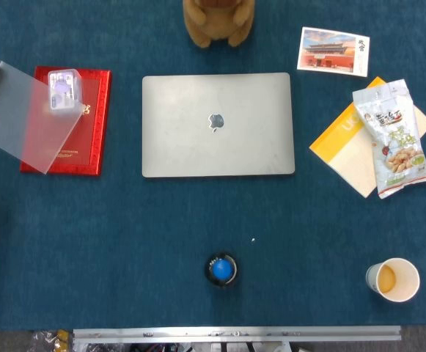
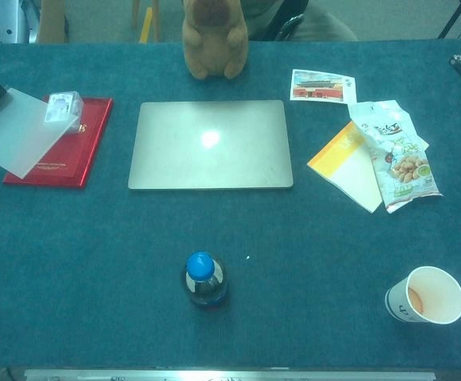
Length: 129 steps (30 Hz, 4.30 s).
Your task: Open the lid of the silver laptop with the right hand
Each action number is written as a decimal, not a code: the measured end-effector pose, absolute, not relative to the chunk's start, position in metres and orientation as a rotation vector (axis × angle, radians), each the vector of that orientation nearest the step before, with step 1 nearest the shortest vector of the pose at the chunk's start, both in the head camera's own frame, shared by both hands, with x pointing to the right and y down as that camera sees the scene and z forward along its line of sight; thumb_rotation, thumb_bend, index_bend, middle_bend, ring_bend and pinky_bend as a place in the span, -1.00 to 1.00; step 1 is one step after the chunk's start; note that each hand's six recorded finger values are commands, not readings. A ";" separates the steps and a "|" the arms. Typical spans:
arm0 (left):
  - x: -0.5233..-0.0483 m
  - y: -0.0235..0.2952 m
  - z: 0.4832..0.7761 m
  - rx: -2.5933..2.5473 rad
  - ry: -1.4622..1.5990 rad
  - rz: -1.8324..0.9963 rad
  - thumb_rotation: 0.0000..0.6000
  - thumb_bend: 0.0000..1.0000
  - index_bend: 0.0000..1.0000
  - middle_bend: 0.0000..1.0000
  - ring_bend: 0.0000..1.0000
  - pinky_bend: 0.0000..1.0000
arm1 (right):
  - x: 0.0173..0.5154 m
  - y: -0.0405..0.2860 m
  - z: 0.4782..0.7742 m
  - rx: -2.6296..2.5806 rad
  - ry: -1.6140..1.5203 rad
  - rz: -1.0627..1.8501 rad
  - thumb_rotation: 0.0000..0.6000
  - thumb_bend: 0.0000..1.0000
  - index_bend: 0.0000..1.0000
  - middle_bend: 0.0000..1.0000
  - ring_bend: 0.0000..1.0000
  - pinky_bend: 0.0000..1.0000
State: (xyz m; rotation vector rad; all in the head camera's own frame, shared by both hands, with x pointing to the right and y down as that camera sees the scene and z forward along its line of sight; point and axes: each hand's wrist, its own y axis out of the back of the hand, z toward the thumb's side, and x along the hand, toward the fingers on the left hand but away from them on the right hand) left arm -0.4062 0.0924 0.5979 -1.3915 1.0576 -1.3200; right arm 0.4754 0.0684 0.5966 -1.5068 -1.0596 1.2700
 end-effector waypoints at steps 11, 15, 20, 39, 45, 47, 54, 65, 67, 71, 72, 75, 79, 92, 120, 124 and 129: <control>-0.404 0.089 0.591 -1.386 1.070 -1.303 1.00 -0.12 -0.38 -0.33 -0.50 -0.47 | 0.420 0.040 0.607 -1.705 -0.982 1.132 1.00 -0.78 -0.35 -0.26 -0.48 -0.43; -0.405 0.086 0.590 -1.379 1.072 -1.302 1.00 -0.12 -0.38 -0.33 -0.50 -0.47 | 0.390 0.029 0.613 -1.783 -0.935 1.069 1.00 -0.92 -0.35 -0.27 -0.52 -0.43; -0.405 0.082 0.590 -1.372 1.055 -1.309 1.00 -0.12 -0.38 -0.33 -0.50 -0.47 | 0.353 0.018 0.623 -1.848 -0.850 1.026 1.00 -1.00 -0.35 -0.30 -0.57 -0.43; -0.398 0.063 0.596 -1.404 1.007 -1.277 1.00 -0.12 -0.38 -0.34 -0.50 -0.47 | 0.199 0.008 0.683 -1.925 -0.555 0.953 1.00 -1.00 -0.83 -0.71 -1.00 -1.00; -0.397 0.061 0.594 -1.414 1.014 -1.261 1.00 -0.12 -0.38 -0.34 -0.50 -0.47 | 0.165 0.014 0.712 -1.934 -0.503 0.966 1.00 -1.00 -0.90 -0.76 -1.00 -1.00; -0.397 0.061 0.594 -1.417 1.014 -1.255 1.00 -0.12 -0.38 -0.34 -0.50 -0.47 | 0.155 0.015 0.720 -1.934 -0.494 0.972 1.00 -1.00 -0.90 -0.78 -1.00 -1.00; -0.397 0.062 0.597 -1.431 1.021 -1.248 1.00 -0.12 -0.38 -0.34 -0.50 -0.47 | 0.123 0.011 0.742 -1.897 -0.474 0.985 1.00 -1.00 -0.92 -0.79 -1.00 -1.00; -0.405 0.065 0.594 -1.427 1.049 -1.238 1.00 -0.12 -0.38 -0.34 -0.50 -0.47 | 0.088 0.009 0.765 -1.851 -0.462 0.982 1.00 -1.00 -0.92 -0.79 -1.00 -1.00; -0.406 0.065 0.595 -1.427 1.051 -1.239 1.00 -0.12 -0.38 -0.34 -0.50 -0.47 | 0.084 0.010 0.768 -1.848 -0.460 0.982 1.00 -1.00 -0.92 -0.79 -1.00 -1.00; -0.409 0.066 0.596 -1.428 1.053 -1.243 1.00 -0.12 -0.38 -0.34 -0.50 -0.47 | 0.078 0.011 0.774 -1.845 -0.460 0.984 1.00 -1.00 -0.92 -0.79 -1.00 -1.00; -0.410 0.066 0.596 -1.429 1.054 -1.244 1.00 -0.12 -0.38 -0.34 -0.50 -0.47 | 0.077 0.011 0.775 -1.842 -0.458 0.985 1.00 -1.00 -0.92 -0.79 -1.00 -1.00; -0.411 0.065 0.598 -1.431 1.057 -1.246 1.00 -0.12 -0.38 -0.34 -0.50 -0.47 | 0.074 0.012 0.779 -1.838 -0.454 0.987 1.00 -1.00 -0.92 -0.79 -1.00 -1.00; -0.412 0.065 0.599 -1.433 1.057 -1.247 1.00 -0.12 -0.38 -0.34 -0.50 -0.47 | 0.072 0.013 0.781 -1.833 -0.449 0.988 1.00 -1.00 -0.92 -0.79 -1.00 -1.00; -0.418 0.065 0.604 -1.433 1.072 -1.261 1.00 -0.12 -0.38 -0.34 -0.50 -0.47 | 0.070 0.012 0.791 -1.820 -0.445 1.012 1.00 -1.00 -0.92 -0.79 -1.00 -1.00; -0.424 0.065 0.608 -1.434 1.091 -1.258 1.00 -0.12 -0.38 -0.34 -0.50 -0.47 | 0.064 0.008 0.788 -1.775 -0.443 0.998 1.00 -0.46 -0.92 -0.79 -1.00 -1.00; -0.425 0.064 0.610 -1.441 1.089 -1.264 1.00 -0.12 -0.38 -0.34 -0.50 -0.47 | 0.063 0.007 0.785 -1.758 -0.442 0.991 1.00 -0.42 -0.92 -0.79 -1.00 -1.00; -0.423 0.062 0.612 -1.453 1.083 -1.261 1.00 -0.12 -0.38 -0.33 -0.49 -0.47 | 0.061 0.003 0.778 -1.732 -0.448 0.980 1.00 -0.42 -0.92 -0.79 -1.00 -1.00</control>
